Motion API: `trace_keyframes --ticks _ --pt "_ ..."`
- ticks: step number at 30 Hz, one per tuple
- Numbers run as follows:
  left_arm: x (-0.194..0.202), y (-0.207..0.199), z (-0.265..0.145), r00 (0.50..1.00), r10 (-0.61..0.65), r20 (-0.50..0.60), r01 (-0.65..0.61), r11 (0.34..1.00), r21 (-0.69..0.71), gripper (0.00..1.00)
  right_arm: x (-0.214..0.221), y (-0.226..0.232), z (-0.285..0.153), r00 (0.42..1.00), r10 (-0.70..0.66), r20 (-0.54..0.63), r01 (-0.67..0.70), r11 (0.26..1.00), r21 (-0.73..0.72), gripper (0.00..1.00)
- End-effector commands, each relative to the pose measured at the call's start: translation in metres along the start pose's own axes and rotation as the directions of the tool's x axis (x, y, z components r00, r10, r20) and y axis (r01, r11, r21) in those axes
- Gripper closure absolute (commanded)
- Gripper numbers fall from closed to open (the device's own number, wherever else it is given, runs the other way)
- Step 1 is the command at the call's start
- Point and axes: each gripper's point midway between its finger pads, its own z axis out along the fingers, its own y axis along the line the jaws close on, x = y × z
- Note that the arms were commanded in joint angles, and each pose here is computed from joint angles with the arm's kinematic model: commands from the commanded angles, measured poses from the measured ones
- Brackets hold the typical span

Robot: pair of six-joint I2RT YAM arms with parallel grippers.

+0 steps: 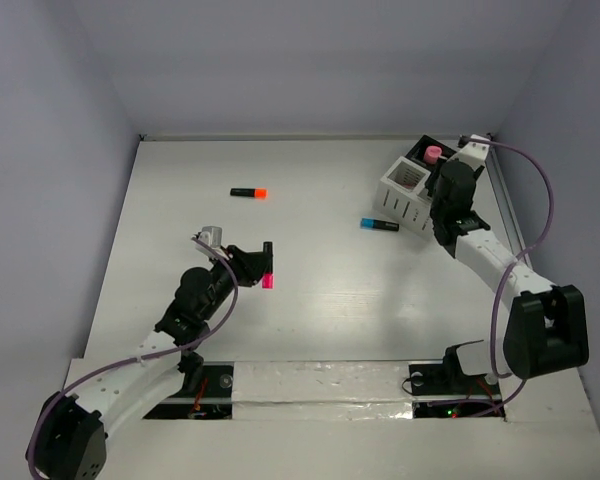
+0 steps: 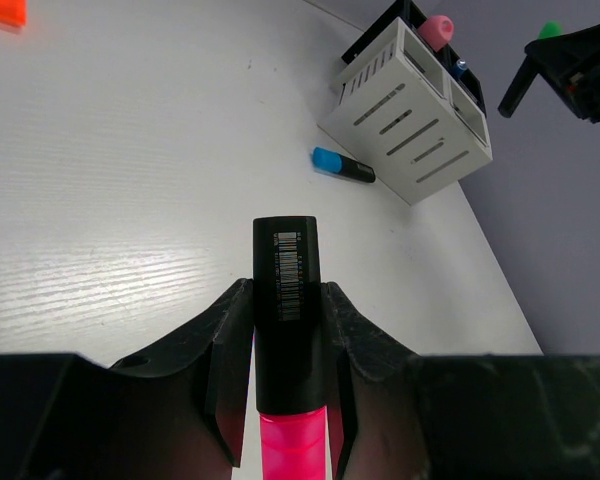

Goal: Sort the stationery into containers
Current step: Place the pen in the storage box.

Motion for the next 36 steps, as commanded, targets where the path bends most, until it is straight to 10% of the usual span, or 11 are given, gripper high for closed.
trace_keyframes --ticks 1,10,20,26,30,32,36 --pt "-0.025 -0.032 0.002 0.997 0.005 0.075 -0.013 0.995 0.104 1.00 -0.024 -0.020 0.017 0.993 0.043 0.111 -0.051 0.996 0.074 0.99" --pt "-0.028 -0.039 0.005 0.996 0.011 0.084 -0.020 0.994 0.108 1.00 0.005 -0.030 0.057 0.998 0.029 0.049 -0.033 0.996 0.086 0.95" --pt "-0.031 -0.058 0.016 0.997 0.017 0.076 -0.027 0.991 0.130 1.00 0.001 -0.021 0.035 0.993 0.114 0.042 -0.114 0.993 -0.002 0.33" --pt "-0.029 -0.069 0.028 0.996 0.025 0.081 -0.034 0.994 0.107 1.00 -0.020 -0.013 0.017 0.984 0.172 0.055 -0.168 0.983 -0.067 0.20" --pt "-0.039 -0.094 0.048 0.994 0.040 0.103 -0.053 0.991 0.126 1.00 -0.039 -0.002 -0.015 0.961 0.274 0.036 -0.264 0.949 -0.172 0.43" --pt "-0.033 -0.100 0.065 0.994 0.071 0.087 -0.081 0.990 0.116 1.00 -0.045 0.004 -0.046 0.938 0.345 0.009 -0.331 0.908 -0.257 0.99" --pt "-0.054 -0.137 0.105 0.983 0.127 0.131 -0.145 0.980 0.138 1.00 -0.040 -0.004 -0.093 0.921 0.390 -0.007 -0.372 0.873 -0.316 1.00"
